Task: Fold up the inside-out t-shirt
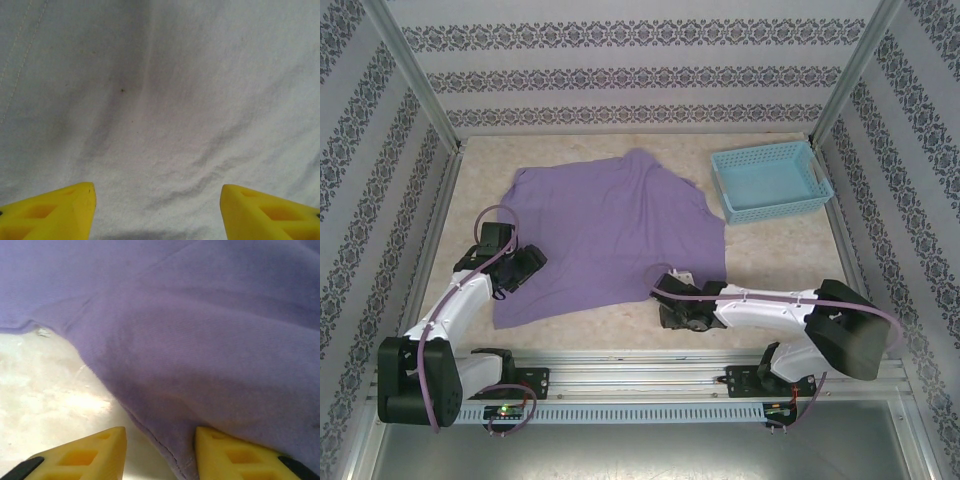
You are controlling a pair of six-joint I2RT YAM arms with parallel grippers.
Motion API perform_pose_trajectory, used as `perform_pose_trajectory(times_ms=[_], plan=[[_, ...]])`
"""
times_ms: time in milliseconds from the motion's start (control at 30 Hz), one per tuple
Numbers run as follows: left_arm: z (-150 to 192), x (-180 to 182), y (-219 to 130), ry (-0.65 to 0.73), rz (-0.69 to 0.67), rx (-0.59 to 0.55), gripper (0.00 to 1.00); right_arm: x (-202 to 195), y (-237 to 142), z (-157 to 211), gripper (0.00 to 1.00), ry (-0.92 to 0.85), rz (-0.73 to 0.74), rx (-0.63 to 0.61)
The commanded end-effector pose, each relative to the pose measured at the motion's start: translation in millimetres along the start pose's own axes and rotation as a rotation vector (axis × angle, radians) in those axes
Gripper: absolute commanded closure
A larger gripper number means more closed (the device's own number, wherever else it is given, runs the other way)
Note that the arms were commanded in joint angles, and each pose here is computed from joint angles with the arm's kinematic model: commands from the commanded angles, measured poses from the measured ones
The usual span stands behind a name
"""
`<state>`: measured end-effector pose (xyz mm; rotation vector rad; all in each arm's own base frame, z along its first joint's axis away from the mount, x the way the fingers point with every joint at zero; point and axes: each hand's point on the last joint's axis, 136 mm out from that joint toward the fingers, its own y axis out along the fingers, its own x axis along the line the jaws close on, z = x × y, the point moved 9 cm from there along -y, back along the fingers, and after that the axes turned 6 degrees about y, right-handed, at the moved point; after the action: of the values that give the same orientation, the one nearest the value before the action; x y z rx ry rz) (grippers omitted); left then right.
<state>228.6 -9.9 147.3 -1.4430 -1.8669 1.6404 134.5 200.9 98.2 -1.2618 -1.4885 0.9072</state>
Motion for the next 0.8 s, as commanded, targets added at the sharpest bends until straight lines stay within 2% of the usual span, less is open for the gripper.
perform_pose_trajectory(times_ms=[0,233,400,567,767], plan=[[-1,1,2,0.041,-0.026,-0.035,0.31,8,3,17,0.60,-0.001,-0.025,0.066],[-10,-2,2,0.052,-0.055,-0.053,0.30,43,-13,37,0.62,-0.093,-0.108,0.095],[-17,-6,-2,0.068,-0.068,-0.060,0.29,50,-43,25,0.59,-0.135,-0.104,0.025],[-24,-13,-6,0.096,-0.064,-0.065,0.29,26,-84,-16,0.50,-0.114,-0.069,-0.138],[-27,-35,8,0.120,-0.020,-0.036,0.28,-10,-78,-98,0.44,0.022,-0.056,-0.210]])
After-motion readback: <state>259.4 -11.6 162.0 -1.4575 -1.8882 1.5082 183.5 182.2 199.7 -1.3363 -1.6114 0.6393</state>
